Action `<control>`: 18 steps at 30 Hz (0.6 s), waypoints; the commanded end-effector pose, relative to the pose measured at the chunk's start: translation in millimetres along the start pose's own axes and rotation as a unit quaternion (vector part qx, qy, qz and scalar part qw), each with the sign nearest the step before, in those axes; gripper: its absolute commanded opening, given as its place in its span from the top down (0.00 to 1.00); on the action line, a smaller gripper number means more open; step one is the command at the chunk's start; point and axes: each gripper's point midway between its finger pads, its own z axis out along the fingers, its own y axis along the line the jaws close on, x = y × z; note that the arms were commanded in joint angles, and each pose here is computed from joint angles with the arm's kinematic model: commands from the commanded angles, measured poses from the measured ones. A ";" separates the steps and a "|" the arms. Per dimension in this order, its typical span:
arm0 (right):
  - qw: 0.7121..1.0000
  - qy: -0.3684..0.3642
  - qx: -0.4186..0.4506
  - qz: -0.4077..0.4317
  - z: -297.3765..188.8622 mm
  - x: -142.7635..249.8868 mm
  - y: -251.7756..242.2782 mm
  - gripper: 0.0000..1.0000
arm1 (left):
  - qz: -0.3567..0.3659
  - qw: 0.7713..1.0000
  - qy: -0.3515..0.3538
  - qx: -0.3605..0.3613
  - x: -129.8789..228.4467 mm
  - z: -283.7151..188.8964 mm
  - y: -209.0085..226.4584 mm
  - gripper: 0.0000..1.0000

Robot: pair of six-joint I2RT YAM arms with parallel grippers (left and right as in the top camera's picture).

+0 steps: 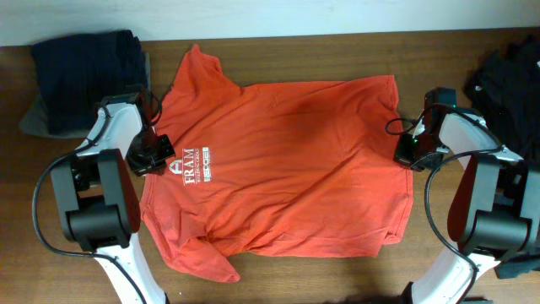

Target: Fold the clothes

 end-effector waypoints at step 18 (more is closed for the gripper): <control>0.990 0.017 0.087 0.113 7.0 11.7 -57.4 0.96 | 0.016 1.000 -0.026 -0.003 -22.1 23.1 2.1 0.89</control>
